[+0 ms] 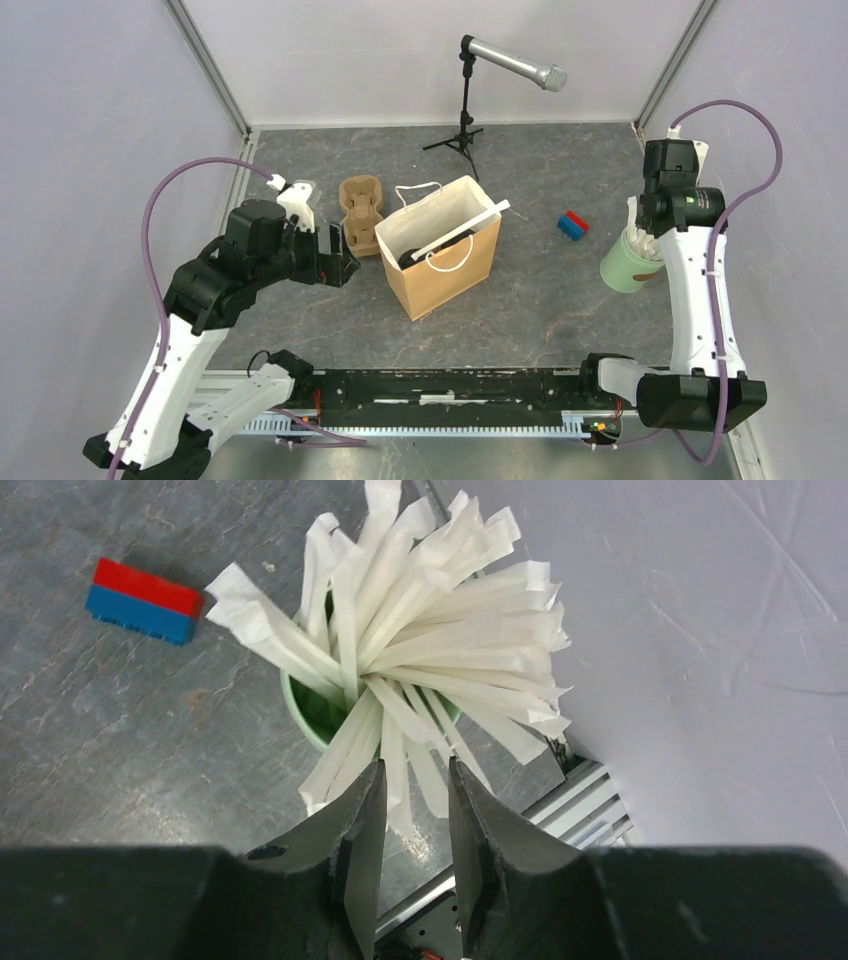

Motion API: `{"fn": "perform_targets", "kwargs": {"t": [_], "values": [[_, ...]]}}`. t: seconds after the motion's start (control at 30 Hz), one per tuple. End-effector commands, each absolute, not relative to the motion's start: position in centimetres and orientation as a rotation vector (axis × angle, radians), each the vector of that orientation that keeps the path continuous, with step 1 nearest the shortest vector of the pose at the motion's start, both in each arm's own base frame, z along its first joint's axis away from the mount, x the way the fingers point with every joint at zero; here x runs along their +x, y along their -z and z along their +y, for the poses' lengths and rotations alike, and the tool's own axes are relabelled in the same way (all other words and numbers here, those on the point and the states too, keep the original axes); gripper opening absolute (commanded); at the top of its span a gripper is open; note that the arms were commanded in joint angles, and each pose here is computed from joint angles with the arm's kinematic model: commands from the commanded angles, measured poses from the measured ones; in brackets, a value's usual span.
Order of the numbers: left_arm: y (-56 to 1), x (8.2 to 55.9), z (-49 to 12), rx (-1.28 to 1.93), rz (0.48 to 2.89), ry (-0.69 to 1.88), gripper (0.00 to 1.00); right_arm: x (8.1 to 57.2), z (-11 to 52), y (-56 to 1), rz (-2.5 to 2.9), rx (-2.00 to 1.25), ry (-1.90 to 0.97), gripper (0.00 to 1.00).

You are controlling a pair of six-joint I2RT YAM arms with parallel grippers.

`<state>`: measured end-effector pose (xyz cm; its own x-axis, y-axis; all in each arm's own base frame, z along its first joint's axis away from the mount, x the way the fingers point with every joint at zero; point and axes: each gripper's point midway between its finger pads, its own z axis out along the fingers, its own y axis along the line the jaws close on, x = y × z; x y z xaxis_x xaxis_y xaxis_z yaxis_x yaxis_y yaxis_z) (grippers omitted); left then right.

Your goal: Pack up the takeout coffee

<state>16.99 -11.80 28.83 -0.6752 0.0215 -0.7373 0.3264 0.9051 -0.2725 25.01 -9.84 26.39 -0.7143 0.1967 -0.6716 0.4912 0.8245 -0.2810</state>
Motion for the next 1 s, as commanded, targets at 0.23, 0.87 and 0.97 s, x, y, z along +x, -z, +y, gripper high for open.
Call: {"fn": "perform_targets", "kwargs": {"t": [0.23, 0.87, 0.97], "values": [[-29.3, 17.3, -11.6, 0.238, 2.23, 0.49, 1.0, 26.9, -12.3, -26.0, 2.285, 0.513, 0.633, 0.38], [-29.3, 17.5, -11.0, 0.224, 2.226, 0.446, 1.0, 26.5, -12.4, -23.1, 2.339, 0.541, 0.61, 0.16], [-29.4, 17.7, -11.1, 0.223, 2.225, 0.448, 1.0, 26.5, -12.4, -24.1, 2.325, 0.524, 0.614, 0.04]]}}
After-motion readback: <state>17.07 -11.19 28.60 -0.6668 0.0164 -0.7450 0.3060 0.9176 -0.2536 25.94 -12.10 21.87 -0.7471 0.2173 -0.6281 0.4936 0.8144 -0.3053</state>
